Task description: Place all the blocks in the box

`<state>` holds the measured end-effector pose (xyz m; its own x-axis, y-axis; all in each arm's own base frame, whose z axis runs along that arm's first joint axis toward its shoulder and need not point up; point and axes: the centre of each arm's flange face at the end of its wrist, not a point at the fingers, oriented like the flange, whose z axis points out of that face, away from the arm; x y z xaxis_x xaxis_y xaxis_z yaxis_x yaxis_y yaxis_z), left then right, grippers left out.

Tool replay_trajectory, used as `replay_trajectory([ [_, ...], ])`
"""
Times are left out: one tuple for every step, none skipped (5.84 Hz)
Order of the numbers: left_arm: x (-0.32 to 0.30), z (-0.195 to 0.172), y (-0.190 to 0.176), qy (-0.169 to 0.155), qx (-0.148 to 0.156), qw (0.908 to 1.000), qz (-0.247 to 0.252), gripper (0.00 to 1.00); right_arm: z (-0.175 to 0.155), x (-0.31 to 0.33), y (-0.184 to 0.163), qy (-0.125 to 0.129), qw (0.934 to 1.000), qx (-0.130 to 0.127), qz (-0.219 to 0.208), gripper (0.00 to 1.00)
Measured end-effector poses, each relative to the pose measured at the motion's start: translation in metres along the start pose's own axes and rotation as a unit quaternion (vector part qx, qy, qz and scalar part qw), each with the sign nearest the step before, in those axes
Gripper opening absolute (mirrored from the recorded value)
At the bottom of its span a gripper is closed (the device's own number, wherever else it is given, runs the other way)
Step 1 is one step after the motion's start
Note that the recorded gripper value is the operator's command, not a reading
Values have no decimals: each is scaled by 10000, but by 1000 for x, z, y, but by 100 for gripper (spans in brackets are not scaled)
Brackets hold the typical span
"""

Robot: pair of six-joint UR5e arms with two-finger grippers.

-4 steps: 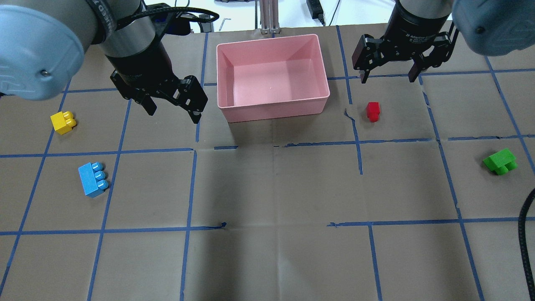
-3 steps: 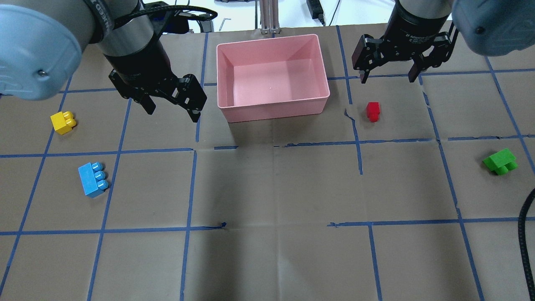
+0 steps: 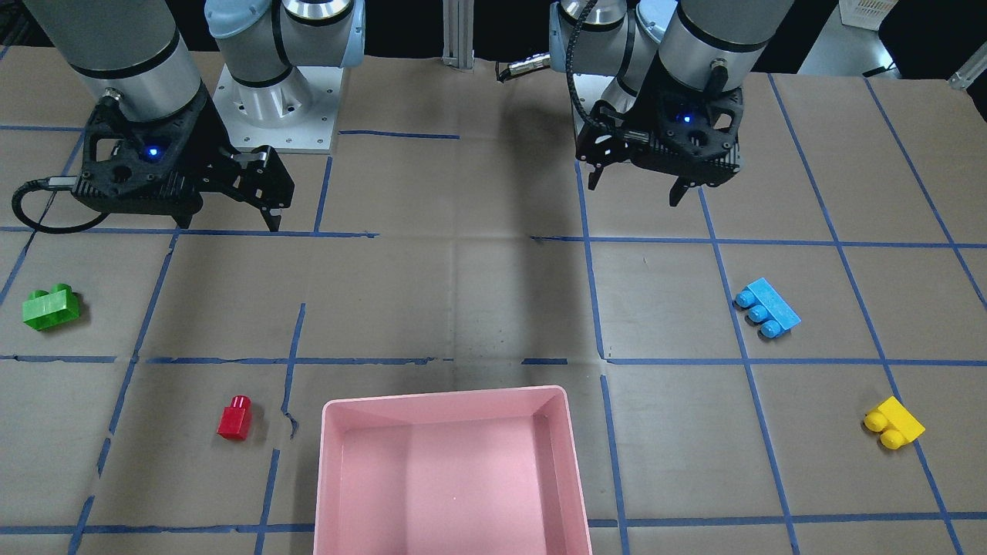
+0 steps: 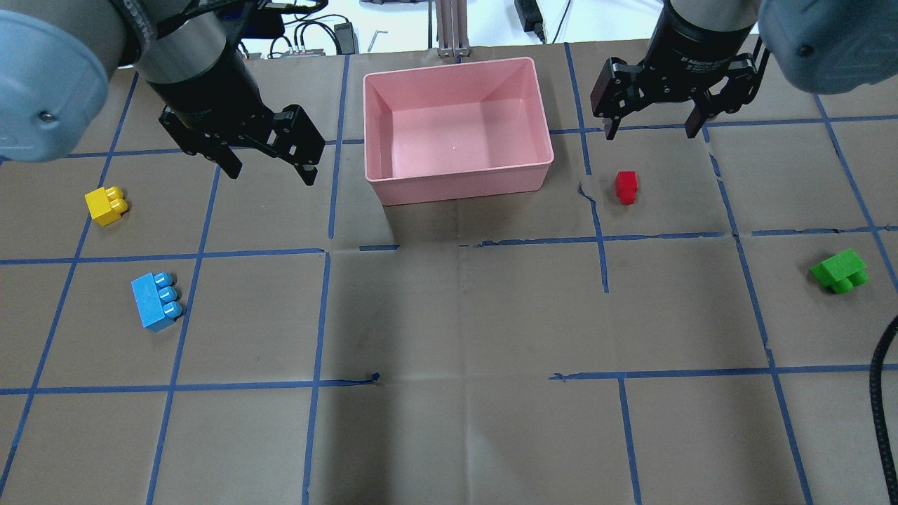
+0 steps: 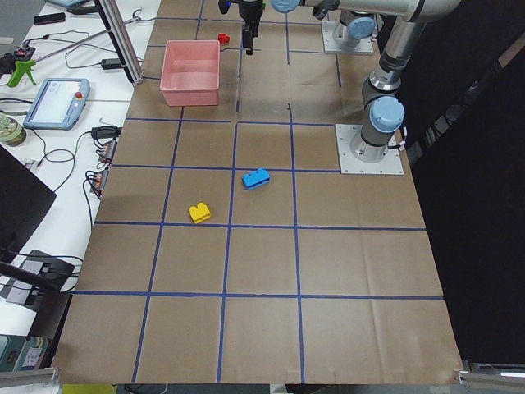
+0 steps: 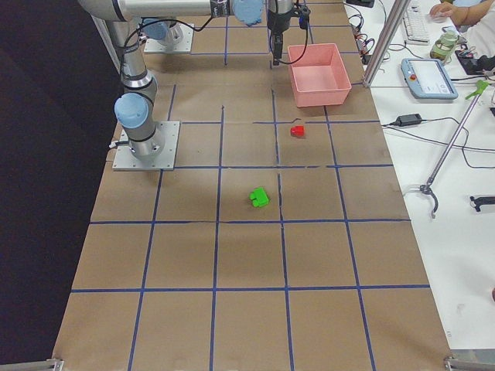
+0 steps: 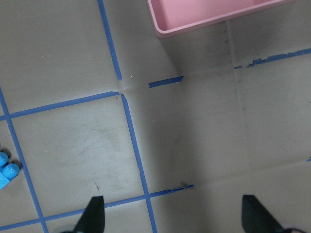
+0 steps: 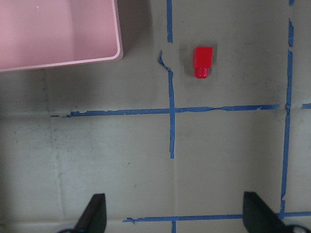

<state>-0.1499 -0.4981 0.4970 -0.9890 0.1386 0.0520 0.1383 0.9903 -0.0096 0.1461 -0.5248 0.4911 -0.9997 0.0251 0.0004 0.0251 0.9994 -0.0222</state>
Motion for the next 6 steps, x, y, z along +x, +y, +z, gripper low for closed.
replay_trajectory([
  [-47, 8, -14, -31, 101, 9985, -542, 100, 0, 0, 0, 0, 10000, 0, -1, 100],
  [-114, 27, -27, -18, -3, 9929, -1192, 98, 0, 0, 0, 0, 10000, 0, -3, 100],
  [-177, 58, -36, 33, -224, 9844, -1744, 94, 0, 0, 0, 0, 10000, 0, -1, 100],
  [-238, 93, -33, 98, -380, 9740, -2230, 94, 0, 0, 0, 0, 10000, 0, 2, 100],
  [-291, 130, -18, 136, -378, 9659, -2556, 94, 0, 0, 0, 0, 10000, -1, 2, 100],
  [-316, 168, -1, 105, -242, 9651, -2606, 95, 0, 0, 0, -2, 10000, 0, 2, 100],
])
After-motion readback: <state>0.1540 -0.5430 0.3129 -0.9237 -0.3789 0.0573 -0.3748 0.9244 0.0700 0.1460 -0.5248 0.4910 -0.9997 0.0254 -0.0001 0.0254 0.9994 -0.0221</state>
